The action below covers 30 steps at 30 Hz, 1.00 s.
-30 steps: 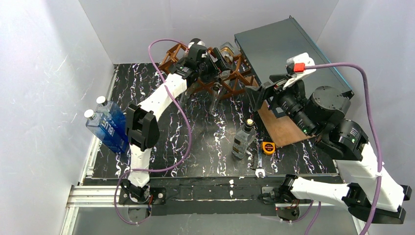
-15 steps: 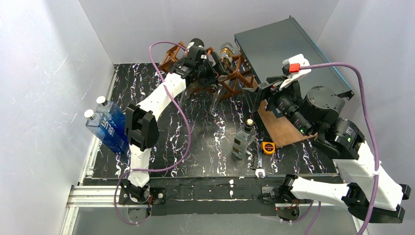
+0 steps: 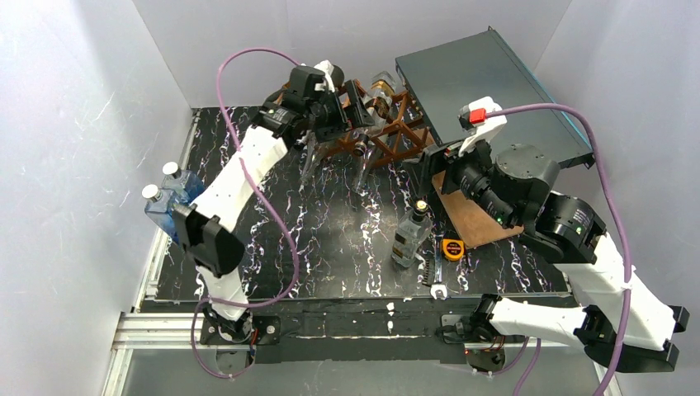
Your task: Put the wine bottle on the wine rack
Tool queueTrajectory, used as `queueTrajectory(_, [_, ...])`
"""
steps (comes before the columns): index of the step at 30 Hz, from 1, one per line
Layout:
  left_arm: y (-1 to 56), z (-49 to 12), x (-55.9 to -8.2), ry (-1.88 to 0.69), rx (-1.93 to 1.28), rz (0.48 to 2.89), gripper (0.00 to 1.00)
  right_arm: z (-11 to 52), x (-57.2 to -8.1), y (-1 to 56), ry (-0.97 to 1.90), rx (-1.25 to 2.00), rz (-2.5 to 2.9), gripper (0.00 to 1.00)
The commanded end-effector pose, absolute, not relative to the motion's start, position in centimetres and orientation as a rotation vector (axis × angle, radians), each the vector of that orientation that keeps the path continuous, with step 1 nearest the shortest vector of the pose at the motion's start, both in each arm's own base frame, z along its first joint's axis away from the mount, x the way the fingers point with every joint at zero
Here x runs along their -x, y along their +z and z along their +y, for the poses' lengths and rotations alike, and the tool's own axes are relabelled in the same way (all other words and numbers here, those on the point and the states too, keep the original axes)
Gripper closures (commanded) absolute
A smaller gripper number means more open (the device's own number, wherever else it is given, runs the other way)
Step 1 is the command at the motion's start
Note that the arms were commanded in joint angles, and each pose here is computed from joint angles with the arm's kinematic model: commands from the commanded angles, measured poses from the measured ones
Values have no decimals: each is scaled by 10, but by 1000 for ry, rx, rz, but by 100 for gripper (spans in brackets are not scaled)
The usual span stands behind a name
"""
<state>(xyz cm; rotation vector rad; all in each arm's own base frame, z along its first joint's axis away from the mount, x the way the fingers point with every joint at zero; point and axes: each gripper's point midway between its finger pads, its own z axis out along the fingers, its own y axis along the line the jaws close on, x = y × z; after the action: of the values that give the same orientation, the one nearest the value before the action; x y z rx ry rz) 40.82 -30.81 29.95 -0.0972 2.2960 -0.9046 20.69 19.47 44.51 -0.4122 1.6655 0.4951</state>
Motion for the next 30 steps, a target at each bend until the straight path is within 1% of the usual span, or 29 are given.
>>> queueTrajectory(1, [320,-277,-358,-867,-36,2303,2,194,-202,428,509,404,1741,2])
queueTrajectory(6, [326,-255,-308,-903,-87,2290,2,192,-192,398,506,406,1885,3])
queueTrajectory(8, [325,-247,-289,-923,-90,2289,2,194,-186,385,516,421,1940,2])
queueTrajectory(11, [320,-239,-260,-975,-107,2295,2,191,-183,359,460,439,2041,2])
queueTrajectory(13, [318,-232,-241,-1001,-110,2289,2,186,-182,342,402,434,2117,5])
queueTrajectory(15, [312,-227,-228,-1016,-116,2297,2,185,-181,329,369,433,2173,8])
queueTrajectory(22, [310,-210,-204,-1005,-73,2291,2,180,-179,298,299,405,2263,10])
queueTrajectory(25, [313,-205,-201,-993,-65,2268,2,178,-179,286,259,414,2290,19])
queueTrajectory(30, [315,-201,-201,-960,-97,2263,2,182,-182,279,242,444,2295,31])
